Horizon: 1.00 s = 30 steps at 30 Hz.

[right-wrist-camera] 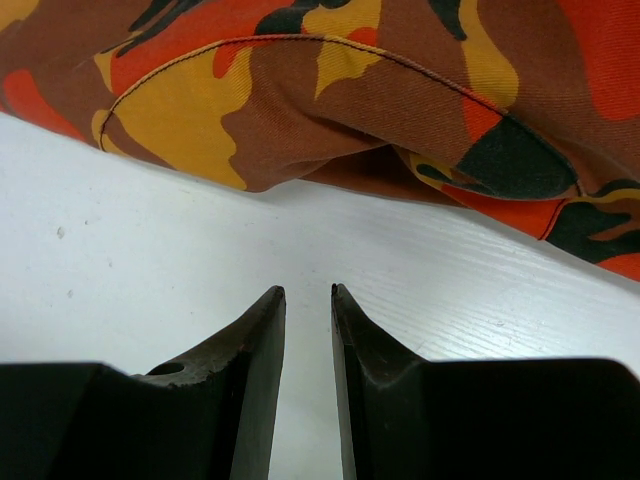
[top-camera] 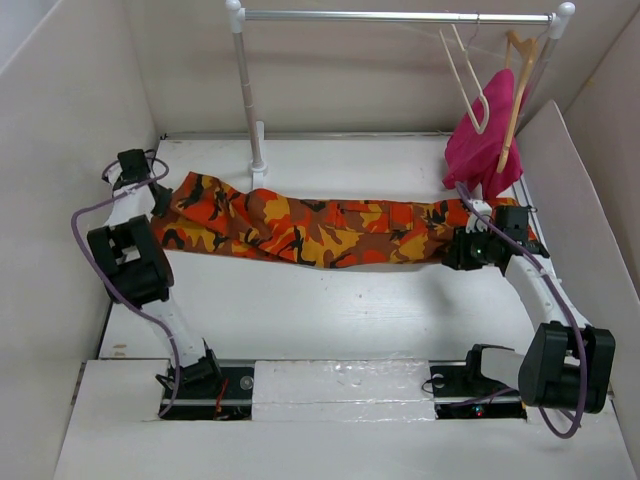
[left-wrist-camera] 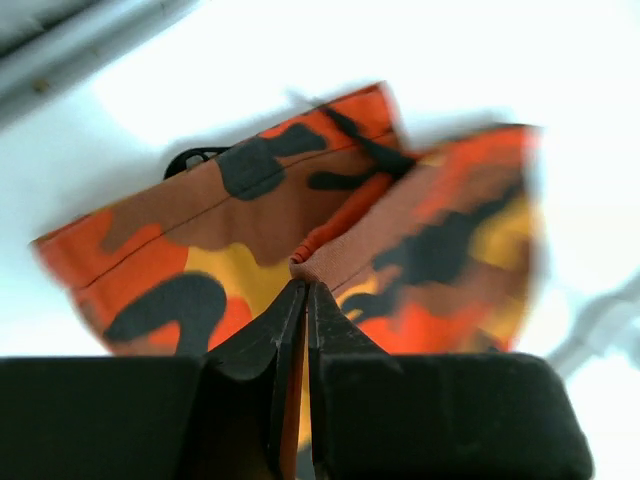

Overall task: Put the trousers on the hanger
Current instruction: Fold the trousers at the center of the board.

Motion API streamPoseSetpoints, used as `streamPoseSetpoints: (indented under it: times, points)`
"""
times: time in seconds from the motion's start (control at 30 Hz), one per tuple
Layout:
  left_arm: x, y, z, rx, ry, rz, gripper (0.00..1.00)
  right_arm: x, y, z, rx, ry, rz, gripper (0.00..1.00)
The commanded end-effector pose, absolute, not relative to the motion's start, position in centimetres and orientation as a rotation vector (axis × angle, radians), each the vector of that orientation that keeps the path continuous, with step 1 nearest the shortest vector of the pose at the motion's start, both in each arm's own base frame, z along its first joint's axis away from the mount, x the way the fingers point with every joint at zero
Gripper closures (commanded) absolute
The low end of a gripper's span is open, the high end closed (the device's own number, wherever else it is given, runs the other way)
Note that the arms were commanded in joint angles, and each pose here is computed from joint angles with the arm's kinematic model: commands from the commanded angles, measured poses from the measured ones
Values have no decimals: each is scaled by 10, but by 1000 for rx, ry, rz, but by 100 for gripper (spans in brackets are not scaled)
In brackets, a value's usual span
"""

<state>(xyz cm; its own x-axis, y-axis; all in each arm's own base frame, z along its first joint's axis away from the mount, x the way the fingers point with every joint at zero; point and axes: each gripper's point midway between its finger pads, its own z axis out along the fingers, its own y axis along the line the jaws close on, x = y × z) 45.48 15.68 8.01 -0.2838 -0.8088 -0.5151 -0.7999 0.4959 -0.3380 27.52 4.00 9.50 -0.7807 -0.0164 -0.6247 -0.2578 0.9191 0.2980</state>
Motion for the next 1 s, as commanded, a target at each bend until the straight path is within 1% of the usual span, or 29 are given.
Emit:
streamPoseSetpoints:
  times: [0.0, 0.07, 0.17, 0.37, 0.47, 0.6, 0.63, 0.67, 0.7, 0.73, 0.77, 0.8, 0.83, 0.9, 0.93, 0.97]
  points:
    - [444, 164, 156, -1259, 1921, 18, 100, 276, 42, 98, -252, 2404, 487, 69]
    - [431, 166, 166, -1241, 1887, 58, 100, 276, 46, 99, -273, 2399, 495, 69]
    - [408, 182, 151, -1295, 1896, 143, 100, 277, 48, 100, -279, 2396, 516, 69]
    - [377, 195, 85, -1414, 2007, 311, 100, 280, 52, 110, -281, 2381, 543, 69]
    - [368, 194, 68, -1461, 2017, 342, 100, 280, 51, 117, -290, 2374, 534, 68]
    - [357, 203, 63, -1527, 1989, 341, 100, 278, 46, 122, -286, 2390, 497, 67]
    - [356, 206, 64, -1534, 1982, 340, 94, 278, 41, 121, -265, 2397, 475, 67]
    - [351, 208, 64, -1551, 1989, 349, 81, 277, 37, 122, -243, 2400, 468, 66]
    - [351, 210, 66, -1548, 1990, 360, 67, 278, 34, 123, -223, 2400, 465, 60]
    - [354, 212, 72, -1528, 1990, 362, 46, 278, 30, 123, -193, 2399, 467, 55]
    - [351, 210, 74, -1529, 1998, 365, 36, 280, 29, 122, -164, 2398, 480, 52]
    - [351, 209, 80, -1526, 1987, 350, 29, 282, 29, 119, -142, 2404, 500, 46]
    - [348, 205, 88, -1508, 1975, 331, 24, 281, 33, 118, -134, 2399, 560, 44]
    - [346, 196, 97, -1462, 1967, 306, 24, 284, 26, 116, -62, 2398, 598, 43]
    - [338, 187, 98, -1436, 1972, 303, 24, 283, 25, 116, -27, 2386, 617, 43]
    - [336, 180, 100, -1409, 1975, 306, 24, 283, 13, 117, 33, 2376, 594, 42]
